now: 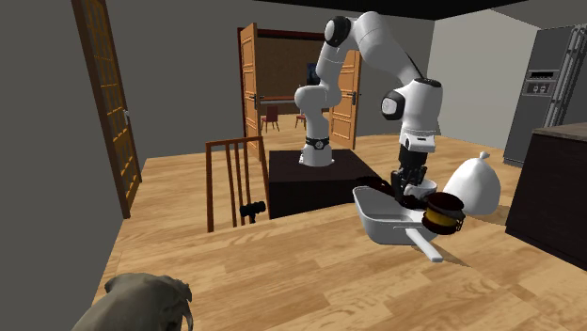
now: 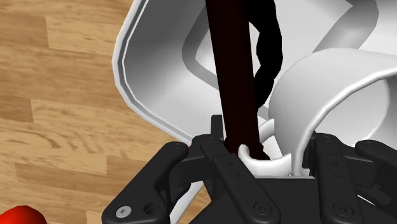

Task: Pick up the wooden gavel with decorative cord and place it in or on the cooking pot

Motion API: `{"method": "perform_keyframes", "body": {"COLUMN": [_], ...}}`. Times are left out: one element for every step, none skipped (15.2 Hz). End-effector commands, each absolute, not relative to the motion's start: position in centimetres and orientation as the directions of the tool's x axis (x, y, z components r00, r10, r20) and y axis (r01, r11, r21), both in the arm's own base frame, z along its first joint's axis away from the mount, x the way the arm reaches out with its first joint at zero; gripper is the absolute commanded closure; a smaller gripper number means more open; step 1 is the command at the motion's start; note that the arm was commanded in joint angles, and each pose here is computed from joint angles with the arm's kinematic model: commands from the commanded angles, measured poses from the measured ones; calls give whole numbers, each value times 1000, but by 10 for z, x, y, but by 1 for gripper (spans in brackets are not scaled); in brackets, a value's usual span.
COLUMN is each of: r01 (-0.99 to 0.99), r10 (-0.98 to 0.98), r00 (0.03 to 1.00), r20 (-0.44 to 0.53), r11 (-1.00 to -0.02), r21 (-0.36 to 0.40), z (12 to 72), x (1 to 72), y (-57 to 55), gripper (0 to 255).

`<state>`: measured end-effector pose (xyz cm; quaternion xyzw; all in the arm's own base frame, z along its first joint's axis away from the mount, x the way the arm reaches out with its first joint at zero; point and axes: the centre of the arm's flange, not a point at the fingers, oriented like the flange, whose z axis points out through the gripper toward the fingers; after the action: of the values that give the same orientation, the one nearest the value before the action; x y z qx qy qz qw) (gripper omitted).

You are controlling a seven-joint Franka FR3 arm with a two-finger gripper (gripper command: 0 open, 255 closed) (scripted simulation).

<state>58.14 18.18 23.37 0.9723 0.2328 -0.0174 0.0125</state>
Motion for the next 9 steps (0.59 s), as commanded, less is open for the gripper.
{"method": "perform_keyframes", "body": {"r01": [454, 454, 454, 454, 454, 454, 454, 454, 454], "r10": [454, 454, 454, 454, 454, 454, 454, 454, 454], "r00": [890, 890, 890, 890, 890, 890, 890, 890, 890], "r20": [-39, -39, -39, -39, -39, -39, -39, -39, -39], "r11": [-891, -891, -891, -891, -891, -891, -891, -891, -891], "r21": [16, 16, 16, 16, 16, 16, 16, 16, 16], "z": [233, 233, 233, 233, 233, 233, 233, 233, 233], "x": [581, 581, 581, 581, 581, 581, 581, 581, 581], "y": [183, 183, 183, 183, 183, 183, 183, 183, 183], "gripper": [255, 255, 255, 0, 0, 0, 0, 0, 0]}}
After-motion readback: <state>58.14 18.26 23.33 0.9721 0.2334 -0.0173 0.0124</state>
